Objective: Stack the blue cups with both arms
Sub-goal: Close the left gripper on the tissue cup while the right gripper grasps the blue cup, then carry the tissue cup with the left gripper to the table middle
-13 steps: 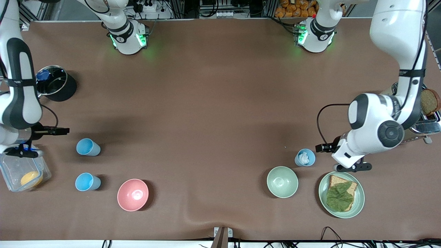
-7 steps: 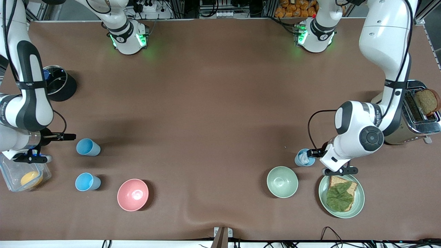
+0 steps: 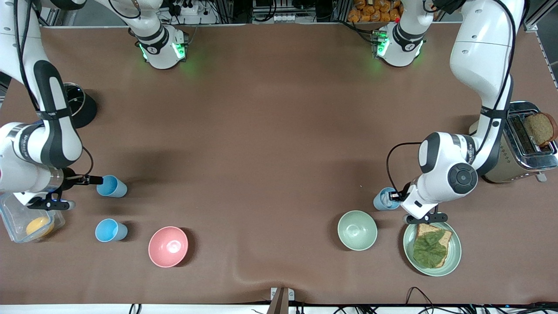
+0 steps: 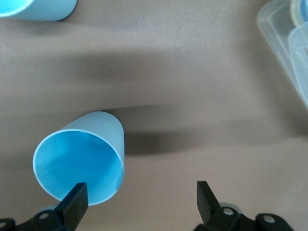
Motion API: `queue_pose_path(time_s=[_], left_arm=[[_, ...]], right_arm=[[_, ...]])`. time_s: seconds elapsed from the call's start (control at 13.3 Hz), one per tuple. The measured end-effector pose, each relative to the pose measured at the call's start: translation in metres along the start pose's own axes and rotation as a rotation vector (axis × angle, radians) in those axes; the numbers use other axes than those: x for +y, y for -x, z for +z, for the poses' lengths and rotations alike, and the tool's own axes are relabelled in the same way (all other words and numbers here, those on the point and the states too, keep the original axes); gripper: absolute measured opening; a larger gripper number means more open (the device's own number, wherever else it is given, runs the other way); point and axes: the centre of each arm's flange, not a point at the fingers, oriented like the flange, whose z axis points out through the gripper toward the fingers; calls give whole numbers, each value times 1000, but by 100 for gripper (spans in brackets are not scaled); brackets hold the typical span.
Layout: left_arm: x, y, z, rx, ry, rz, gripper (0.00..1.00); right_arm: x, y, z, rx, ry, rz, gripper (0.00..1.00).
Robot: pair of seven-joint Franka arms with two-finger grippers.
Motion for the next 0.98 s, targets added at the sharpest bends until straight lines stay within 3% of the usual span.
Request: queue_pose_path(time_s=[0.3, 0.68, 0.75, 0.98], left_arm=[[42, 13, -12, -40, 28, 19, 4], [202, 90, -38, -128, 92, -106, 4], [237, 113, -36, -138, 84, -124, 4], [316, 173, -21, -145, 68, -157, 4]], right_arm=[[-1, -4, 16, 0, 0, -3, 100], [-6, -9, 35, 2, -16, 5, 100], [-7, -10, 37, -1, -17, 4, 93], [-9, -10, 39, -2, -19, 5, 58]])
